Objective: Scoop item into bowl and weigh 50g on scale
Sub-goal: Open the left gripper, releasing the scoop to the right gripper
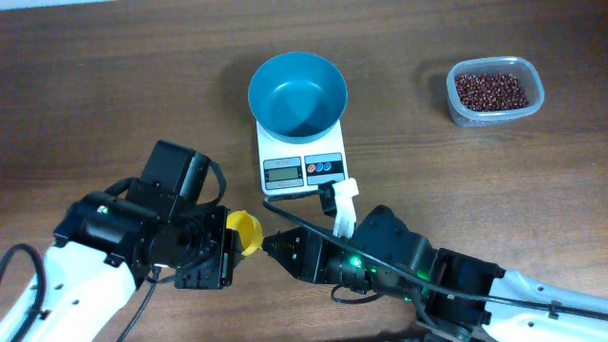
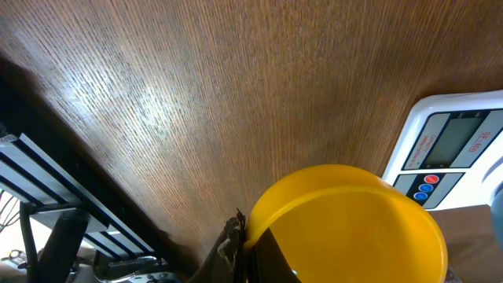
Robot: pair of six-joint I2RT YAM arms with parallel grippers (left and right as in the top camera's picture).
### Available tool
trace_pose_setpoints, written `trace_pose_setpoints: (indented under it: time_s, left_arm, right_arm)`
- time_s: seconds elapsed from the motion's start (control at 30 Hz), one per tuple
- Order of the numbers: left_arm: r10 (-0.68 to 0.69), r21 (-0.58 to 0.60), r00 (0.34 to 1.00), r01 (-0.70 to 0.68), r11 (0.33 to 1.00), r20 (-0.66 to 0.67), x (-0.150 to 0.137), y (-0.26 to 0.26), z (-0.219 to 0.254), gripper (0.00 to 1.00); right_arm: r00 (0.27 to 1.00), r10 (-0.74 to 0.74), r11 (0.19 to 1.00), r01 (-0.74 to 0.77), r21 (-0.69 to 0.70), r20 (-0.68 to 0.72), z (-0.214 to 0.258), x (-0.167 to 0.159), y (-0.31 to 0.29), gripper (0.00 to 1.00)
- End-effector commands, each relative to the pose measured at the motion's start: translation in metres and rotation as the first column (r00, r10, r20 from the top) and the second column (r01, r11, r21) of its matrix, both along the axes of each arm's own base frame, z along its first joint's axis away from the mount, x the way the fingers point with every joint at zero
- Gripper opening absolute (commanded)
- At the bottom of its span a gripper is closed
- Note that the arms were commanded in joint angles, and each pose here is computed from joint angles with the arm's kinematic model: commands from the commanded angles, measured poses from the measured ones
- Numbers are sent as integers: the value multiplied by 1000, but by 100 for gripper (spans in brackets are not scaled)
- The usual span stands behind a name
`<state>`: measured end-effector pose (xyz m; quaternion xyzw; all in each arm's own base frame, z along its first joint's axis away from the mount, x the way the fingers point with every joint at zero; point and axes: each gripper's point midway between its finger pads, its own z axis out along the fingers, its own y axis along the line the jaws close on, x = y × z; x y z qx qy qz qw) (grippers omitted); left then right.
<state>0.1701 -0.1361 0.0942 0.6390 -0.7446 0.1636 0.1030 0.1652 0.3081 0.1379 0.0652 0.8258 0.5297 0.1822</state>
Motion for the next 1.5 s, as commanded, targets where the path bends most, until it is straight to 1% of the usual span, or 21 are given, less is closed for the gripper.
trace_pose_setpoints:
  time_s: [0.0,0.1,0.2,0.3,0.87,1.03,1.17,1.37,1.4,1.43,1.47]
  left_arm:
    - [-15,-8,1000,15,1000,2,0,-3,1,0]
    - [-15,-11,1000,15,1000,1,0,-3,2,0]
    - [-15,-11,1000,15,1000,1,0,-3,2,0]
    - [-20,-29,1000,19,999,-6,-2,-6,3,0]
    - [-24,-41,1000,23,999,-12,-3,-8,4,0]
    - [-24,-41,1000,23,999,-13,-3,-8,4,0]
    - [-49,-40,999,49,998,-13,-7,-12,4,0]
    - [-49,-40,999,49,998,-13,-7,-12,4,0]
    - [-49,-40,999,49,998,-14,-7,-12,4,1]
    - [-49,-40,999,49,998,-14,-7,-12,4,11]
    - [-49,-39,999,49,998,-15,-7,-12,3,34]
  right_arm:
    - [1000,10,1000,-10,19,-9,6,-2,5,27]
    - [1000,11,1000,-11,21,-8,6,-2,5,27]
    - [1000,11,1000,-10,22,-8,6,-2,5,23]
    - [1000,10,1000,-10,21,-8,6,-2,5,23]
    - [1000,10,1000,-9,21,-7,6,-2,5,21]
    - [1000,10,1000,-10,20,-8,6,-2,5,18]
    - [1000,10,1000,-10,20,-8,6,-2,5,16]
    - [1000,14,1000,-14,2,-21,1,-3,3,9]
    - [1000,13,1000,-13,2,-21,1,-3,3,9]
    - [1000,13,1000,-13,2,-21,1,-3,3,8]
    - [1000,13,1000,-13,2,-21,1,-3,3,6]
